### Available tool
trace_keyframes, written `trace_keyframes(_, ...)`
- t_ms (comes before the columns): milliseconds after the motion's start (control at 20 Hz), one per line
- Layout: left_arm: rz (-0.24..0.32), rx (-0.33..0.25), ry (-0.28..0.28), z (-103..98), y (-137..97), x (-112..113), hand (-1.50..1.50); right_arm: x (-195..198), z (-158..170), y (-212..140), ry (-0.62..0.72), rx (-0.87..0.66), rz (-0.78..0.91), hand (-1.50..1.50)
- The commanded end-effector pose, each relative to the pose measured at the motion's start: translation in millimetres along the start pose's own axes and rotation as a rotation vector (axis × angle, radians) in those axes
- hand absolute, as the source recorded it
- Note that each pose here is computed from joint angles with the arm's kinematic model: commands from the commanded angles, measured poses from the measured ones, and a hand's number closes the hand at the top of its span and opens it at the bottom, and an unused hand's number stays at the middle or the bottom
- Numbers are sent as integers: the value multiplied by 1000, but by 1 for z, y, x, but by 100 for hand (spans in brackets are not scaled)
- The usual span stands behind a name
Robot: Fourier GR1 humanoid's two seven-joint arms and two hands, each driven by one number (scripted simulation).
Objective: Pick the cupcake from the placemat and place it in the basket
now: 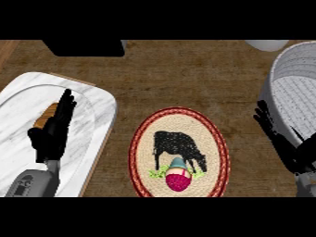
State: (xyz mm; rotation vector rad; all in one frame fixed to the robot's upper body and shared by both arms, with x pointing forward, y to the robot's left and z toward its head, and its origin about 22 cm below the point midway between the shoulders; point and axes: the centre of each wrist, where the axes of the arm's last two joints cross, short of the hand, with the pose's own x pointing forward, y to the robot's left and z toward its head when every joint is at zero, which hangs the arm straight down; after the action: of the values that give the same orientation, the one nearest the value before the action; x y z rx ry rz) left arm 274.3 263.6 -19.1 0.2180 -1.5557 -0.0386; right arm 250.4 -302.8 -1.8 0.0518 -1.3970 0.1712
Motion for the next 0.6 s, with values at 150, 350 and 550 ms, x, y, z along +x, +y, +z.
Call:
trace_keyframes(150,-78,-117,-100,-10,3,28,0,86,-13,43,-735,179,238,150)
trace_keyframes(350,-88,-220,-113,-12,-4,33,0,147,-4,77,-1151,416,419,150)
trace_keyframes(550,-92,-271,-138,-14,-8,41,0,128,11,120,-1396,408,502,-150)
